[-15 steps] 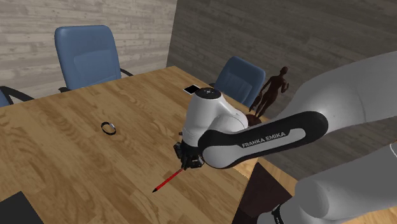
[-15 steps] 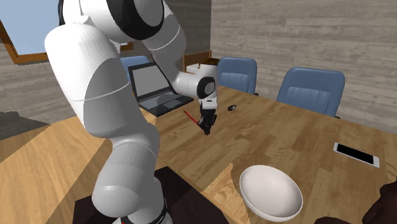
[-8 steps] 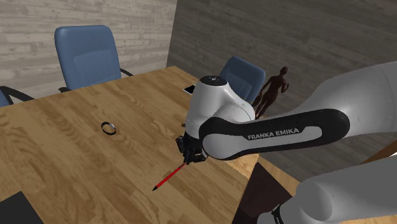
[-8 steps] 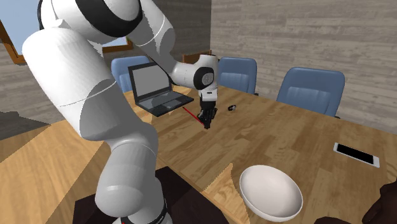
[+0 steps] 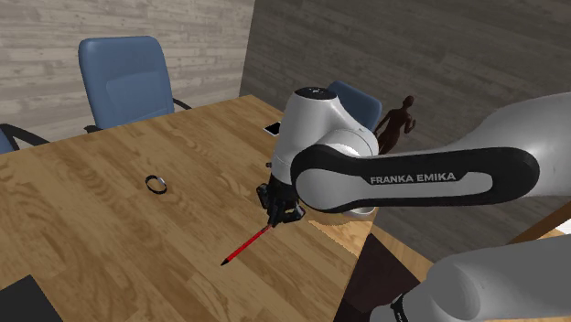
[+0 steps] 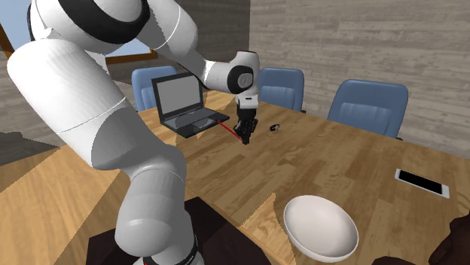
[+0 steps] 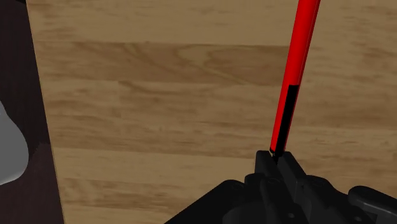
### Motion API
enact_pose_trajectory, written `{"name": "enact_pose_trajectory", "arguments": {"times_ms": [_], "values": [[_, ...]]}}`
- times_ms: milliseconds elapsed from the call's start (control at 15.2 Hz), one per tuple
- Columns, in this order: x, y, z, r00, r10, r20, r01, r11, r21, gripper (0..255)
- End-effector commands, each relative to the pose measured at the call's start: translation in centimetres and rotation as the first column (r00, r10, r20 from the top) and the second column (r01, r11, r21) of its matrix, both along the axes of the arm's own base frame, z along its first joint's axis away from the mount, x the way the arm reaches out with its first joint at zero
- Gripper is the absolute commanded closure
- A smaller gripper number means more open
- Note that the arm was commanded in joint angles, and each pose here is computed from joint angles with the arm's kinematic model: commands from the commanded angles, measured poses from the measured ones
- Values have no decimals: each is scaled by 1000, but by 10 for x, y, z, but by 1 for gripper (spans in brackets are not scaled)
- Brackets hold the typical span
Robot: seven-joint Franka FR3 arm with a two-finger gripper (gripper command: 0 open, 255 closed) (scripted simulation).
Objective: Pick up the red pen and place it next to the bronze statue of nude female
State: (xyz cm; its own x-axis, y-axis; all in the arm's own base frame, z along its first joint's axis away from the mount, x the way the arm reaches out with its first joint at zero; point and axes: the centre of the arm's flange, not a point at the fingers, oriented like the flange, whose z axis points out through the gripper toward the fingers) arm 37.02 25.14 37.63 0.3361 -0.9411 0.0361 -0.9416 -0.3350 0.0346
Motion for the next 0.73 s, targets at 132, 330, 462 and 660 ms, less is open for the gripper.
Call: {"name": "enact_pose_trajectory", "arguments": {"times_ms": [132,330,462,660], "values": [[0,0,21,1000,0,-1,0,1000,0,255],[0,0,37,1000,0,-1,0,1000,0,255],[0,0,48,1000,0,-1,0,1000,0,255],[0,0,63,1000,0,-1,0,1000,0,255]]}}
